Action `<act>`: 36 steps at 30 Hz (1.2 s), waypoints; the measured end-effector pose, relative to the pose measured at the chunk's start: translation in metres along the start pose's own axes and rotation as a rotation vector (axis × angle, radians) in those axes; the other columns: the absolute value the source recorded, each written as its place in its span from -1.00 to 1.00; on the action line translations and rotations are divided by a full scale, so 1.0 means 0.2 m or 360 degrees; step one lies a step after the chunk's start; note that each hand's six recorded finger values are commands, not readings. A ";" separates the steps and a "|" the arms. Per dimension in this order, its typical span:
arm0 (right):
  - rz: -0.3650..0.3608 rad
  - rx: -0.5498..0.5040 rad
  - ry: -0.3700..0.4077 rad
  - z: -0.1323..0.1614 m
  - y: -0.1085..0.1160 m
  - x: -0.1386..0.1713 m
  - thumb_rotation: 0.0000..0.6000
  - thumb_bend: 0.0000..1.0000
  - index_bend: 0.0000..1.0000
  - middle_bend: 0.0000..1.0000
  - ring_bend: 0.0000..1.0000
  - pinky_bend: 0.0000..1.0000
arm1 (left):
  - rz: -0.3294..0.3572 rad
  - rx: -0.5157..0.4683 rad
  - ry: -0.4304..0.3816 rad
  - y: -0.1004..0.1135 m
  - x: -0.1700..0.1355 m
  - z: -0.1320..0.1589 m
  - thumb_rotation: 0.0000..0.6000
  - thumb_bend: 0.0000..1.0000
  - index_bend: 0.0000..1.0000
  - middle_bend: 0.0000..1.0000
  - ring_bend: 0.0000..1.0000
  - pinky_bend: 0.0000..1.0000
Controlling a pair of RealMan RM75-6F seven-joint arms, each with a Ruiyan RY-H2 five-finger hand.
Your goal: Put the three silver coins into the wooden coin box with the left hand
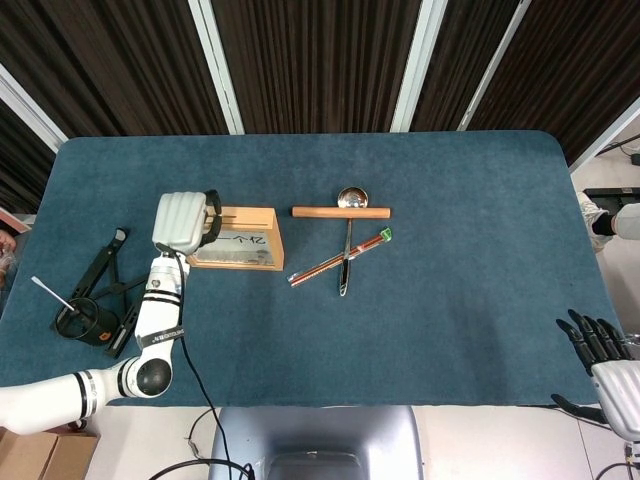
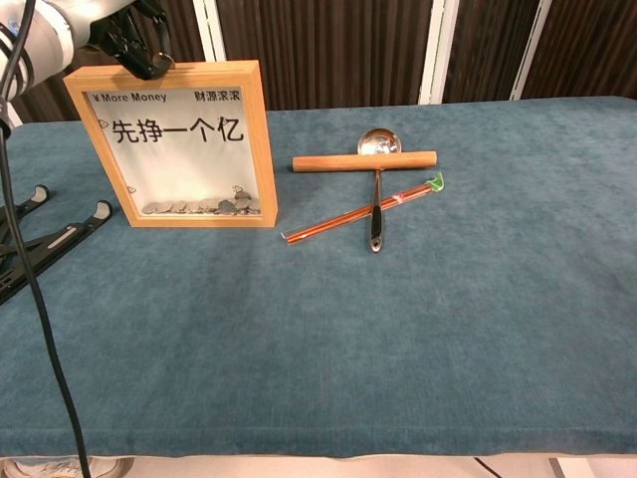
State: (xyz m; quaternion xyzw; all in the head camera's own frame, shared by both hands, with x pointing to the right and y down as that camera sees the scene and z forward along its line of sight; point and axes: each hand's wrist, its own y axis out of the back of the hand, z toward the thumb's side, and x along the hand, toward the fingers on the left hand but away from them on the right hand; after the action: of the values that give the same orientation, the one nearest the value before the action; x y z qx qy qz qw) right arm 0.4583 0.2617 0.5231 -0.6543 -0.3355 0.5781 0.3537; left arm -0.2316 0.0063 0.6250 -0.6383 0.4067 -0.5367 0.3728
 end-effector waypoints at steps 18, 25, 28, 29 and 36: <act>-0.0002 0.0006 0.0015 0.01 0.00 0.01 1.00 -0.70 -1.00 -1.00 -1.00 -1.00 | 0.0058 -0.0028 -0.0051 0.08 -0.07 0.02 1.00 -0.12 -0.58 0.99 0.99 1.00; -0.0003 0.0016 0.0017 0.01 0.00 0.02 1.00 -0.70 -1.00 -1.00 -1.00 -1.00 | 0.0019 -0.0153 -0.0242 0.06 -0.33 -0.05 1.00 -0.20 -0.87 -0.77 -0.91 -0.65; 0.0013 0.0041 0.0026 0.03 -0.02 0.02 1.00 -0.70 -1.00 -1.00 -1.00 -1.00 | -0.0057 -0.0150 -0.0315 -0.03 -0.55 -0.19 1.00 -0.21 -0.96 -0.97 -1.00 -0.79; 0.0017 0.0050 0.0030 0.03 -0.03 0.02 1.00 -0.70 -1.00 -1.00 -1.00 -1.00 | -0.0085 -0.0157 -0.0329 -0.08 -0.65 -0.25 1.00 -0.21 -0.97 -0.99 -1.00 -0.83; 0.0034 0.0118 0.0052 0.08 -0.08 0.01 1.00 -0.70 -1.00 -1.00 -1.00 -1.00 | 0.0018 -0.0144 -0.0223 -0.19 -1.17 -0.71 1.00 -0.23 -1.00 -1.00 -1.00 -0.97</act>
State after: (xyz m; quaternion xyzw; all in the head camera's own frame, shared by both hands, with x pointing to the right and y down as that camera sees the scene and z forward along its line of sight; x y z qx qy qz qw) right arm 0.4415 0.2734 0.5332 -0.6538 -0.3010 0.5830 0.3769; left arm -0.3883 0.2306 0.5920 -0.6882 0.4072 -0.4696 0.3741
